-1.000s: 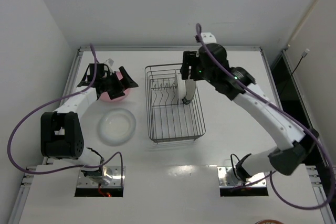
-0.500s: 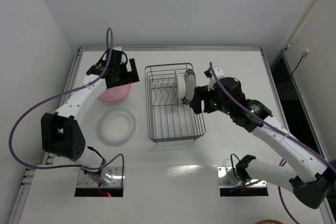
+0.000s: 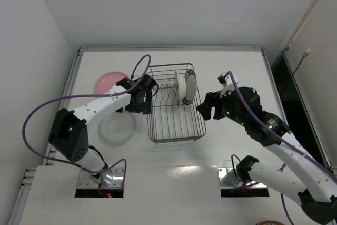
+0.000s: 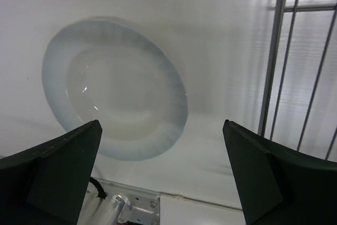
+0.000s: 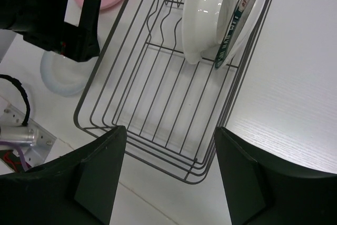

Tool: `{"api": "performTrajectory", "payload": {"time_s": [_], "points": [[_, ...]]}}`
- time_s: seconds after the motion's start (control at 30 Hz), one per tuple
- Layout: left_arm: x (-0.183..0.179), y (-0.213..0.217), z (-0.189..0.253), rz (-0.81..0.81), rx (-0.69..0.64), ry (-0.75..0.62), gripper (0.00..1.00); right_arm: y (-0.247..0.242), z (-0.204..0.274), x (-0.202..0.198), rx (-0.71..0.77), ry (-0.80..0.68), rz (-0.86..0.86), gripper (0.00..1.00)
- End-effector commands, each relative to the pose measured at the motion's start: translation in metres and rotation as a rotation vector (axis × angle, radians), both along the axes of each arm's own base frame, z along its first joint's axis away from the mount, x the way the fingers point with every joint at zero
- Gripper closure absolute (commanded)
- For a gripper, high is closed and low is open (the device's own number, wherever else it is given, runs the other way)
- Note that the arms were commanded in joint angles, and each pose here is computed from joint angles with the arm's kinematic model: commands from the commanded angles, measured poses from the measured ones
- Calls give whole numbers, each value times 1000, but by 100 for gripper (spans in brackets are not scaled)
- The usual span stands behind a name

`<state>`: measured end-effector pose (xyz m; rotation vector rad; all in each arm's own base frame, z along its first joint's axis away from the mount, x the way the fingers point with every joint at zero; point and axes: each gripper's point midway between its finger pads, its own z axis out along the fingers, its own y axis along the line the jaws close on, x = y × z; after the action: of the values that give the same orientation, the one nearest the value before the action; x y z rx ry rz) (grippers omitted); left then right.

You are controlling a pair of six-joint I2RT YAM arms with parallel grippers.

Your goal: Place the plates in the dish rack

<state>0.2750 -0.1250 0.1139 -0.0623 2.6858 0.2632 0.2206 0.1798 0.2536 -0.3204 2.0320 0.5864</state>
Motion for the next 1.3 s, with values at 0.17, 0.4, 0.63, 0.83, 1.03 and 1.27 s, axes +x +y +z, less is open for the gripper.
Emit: {"api": "performTrajectory", "payload": {"time_s": [0.17, 0.4, 0.63, 0.83, 1.03, 1.27], "points": [[-29, 11, -26, 44, 63, 64, 0, 0, 2, -3, 13, -25, 13, 35], [-38, -1, -58, 38, -90, 146, 0, -2, 7, -8, 23, -32, 21, 35], [-41, -6, -77, 24, -127, 199, 0, -4, 11, -8, 22, -36, 13, 33], [-43, -11, -89, 4, -163, 222, 3, -6, 12, -7, 17, -38, 2, 33], [-50, -19, -97, -29, -217, 240, 26, -12, 10, -8, 3, -35, -18, 33], [-55, -24, -93, -52, -257, 252, 71, -14, 11, -9, 0, -37, -26, 33]]}}
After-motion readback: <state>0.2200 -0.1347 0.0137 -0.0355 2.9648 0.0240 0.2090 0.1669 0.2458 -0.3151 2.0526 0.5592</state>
